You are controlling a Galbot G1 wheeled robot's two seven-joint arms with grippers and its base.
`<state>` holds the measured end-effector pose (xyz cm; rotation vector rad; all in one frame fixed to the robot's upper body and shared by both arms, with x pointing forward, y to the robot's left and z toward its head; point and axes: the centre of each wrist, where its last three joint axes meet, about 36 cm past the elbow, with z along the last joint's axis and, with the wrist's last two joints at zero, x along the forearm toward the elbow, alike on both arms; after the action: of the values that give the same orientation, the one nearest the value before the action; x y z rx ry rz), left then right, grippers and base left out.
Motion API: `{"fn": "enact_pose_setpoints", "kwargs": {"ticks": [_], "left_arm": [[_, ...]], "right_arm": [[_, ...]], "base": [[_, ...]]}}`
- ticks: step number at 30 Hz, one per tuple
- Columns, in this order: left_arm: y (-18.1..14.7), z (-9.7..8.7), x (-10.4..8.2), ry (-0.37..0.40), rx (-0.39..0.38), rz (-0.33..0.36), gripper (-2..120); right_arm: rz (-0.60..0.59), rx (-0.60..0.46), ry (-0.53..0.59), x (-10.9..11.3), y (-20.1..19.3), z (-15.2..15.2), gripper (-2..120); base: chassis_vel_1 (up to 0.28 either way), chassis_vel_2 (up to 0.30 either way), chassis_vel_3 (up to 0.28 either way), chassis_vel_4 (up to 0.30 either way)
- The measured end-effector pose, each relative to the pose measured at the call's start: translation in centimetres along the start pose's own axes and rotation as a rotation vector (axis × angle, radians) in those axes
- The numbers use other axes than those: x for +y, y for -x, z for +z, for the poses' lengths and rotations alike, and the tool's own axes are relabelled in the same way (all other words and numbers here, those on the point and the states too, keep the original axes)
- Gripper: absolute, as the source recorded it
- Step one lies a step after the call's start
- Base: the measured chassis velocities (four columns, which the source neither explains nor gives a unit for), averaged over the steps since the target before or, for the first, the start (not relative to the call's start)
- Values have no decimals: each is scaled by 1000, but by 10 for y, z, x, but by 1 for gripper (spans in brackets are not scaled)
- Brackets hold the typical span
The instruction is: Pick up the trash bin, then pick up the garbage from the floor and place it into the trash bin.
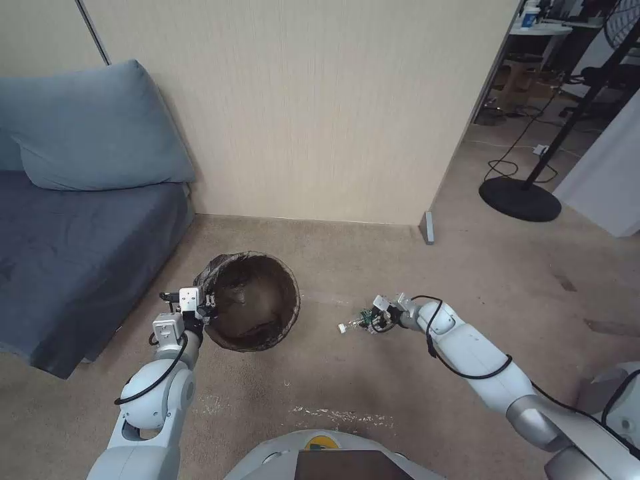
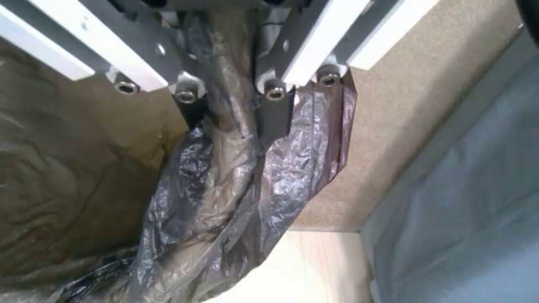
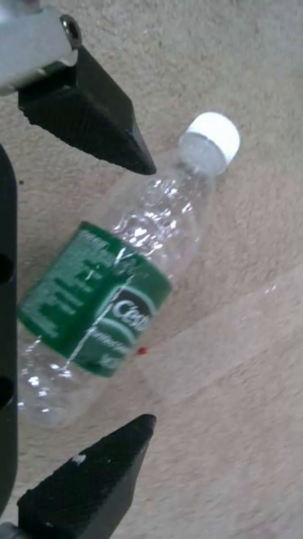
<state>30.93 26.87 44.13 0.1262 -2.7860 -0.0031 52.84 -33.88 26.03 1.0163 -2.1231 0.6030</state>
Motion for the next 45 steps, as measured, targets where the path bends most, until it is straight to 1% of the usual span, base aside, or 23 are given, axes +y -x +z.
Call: {"fn": "enact_pose_setpoints", "kwargs": {"ticks": [6,10,16,24,35,43,44,45], "left_arm": [[-2,-1,0,-2,-5,-4,4],[-3,0,-1,-3,-6,-5,4],[-4,0,-2,-1,-8,-3,4],[-5,-2,-1,3,-12,-4,4],[-6,-3,-2,6,-12,-1,4],[-6,-3,-2,8,-13,0,4],[-6,-3,-2,8,-13,0,4],[-6,-3,-2,7,-13,1,4]], "right_arm": [[-62,16,-77,-4,6,-8,100],[-70,23,-93,-5,8,-11,100],[-87,26,-85,-4,13,-9,100],[-111,31,-63,0,21,4,100],[-140,32,-31,12,38,15,100],[-144,30,-24,16,39,20,100],[-144,28,-24,16,39,19,100],[-144,27,-23,16,39,18,96]], "base": [[0,0,0,0],[0,0,0,0],[0,0,0,0],[0,0,0,0],[0,0,0,0],[0,0,0,0],[0,0,0,0],[0,0,0,0]]}}
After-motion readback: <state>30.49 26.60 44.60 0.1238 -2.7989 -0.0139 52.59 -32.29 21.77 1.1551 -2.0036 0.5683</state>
